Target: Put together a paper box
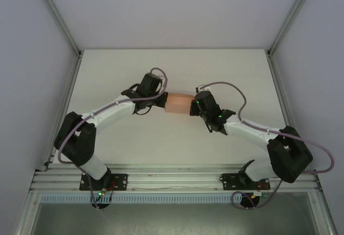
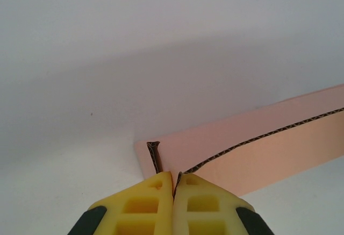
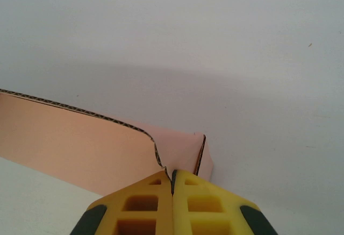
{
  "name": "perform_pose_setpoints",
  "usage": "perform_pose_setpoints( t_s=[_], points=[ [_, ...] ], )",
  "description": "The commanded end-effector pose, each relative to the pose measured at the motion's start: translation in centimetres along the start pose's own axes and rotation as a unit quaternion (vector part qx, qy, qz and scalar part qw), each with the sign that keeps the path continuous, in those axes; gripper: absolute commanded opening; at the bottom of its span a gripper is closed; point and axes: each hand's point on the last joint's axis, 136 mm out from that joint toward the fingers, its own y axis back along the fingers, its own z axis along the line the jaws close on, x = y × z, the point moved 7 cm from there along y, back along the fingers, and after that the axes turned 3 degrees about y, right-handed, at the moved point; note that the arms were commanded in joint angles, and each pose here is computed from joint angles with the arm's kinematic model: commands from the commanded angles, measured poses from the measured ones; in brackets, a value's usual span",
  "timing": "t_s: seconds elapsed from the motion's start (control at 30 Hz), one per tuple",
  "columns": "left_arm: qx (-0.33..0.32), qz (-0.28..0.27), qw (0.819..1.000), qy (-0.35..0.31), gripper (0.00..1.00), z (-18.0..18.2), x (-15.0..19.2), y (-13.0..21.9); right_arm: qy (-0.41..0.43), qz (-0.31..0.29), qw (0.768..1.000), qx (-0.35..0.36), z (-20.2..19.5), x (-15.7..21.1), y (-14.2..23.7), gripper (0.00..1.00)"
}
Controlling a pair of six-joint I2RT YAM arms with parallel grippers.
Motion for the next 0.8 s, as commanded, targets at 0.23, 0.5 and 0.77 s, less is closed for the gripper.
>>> perform_pose_setpoints(
  t_s=[0.23,0.5,0.77],
  points=[
    [-0.013,0.103,0.995,0.000,0.00,1.0,6.6,-3.5,0.047,0.113,0.992,0.003,-0.8,6.0,-0.7,0.00],
    [-0.011,0.100,0.995,0.009,0.00,1.9,9.0,-3.5,0.057,0.093,0.994,0.003,-1.4,7.0,-1.1,0.00],
    [-0.010,0.103,0.995,0.007,0.00,1.6,8.4,-3.6,0.024,0.024,0.999,0.025,-1.1,2.1,1.5,0.20]
  ],
)
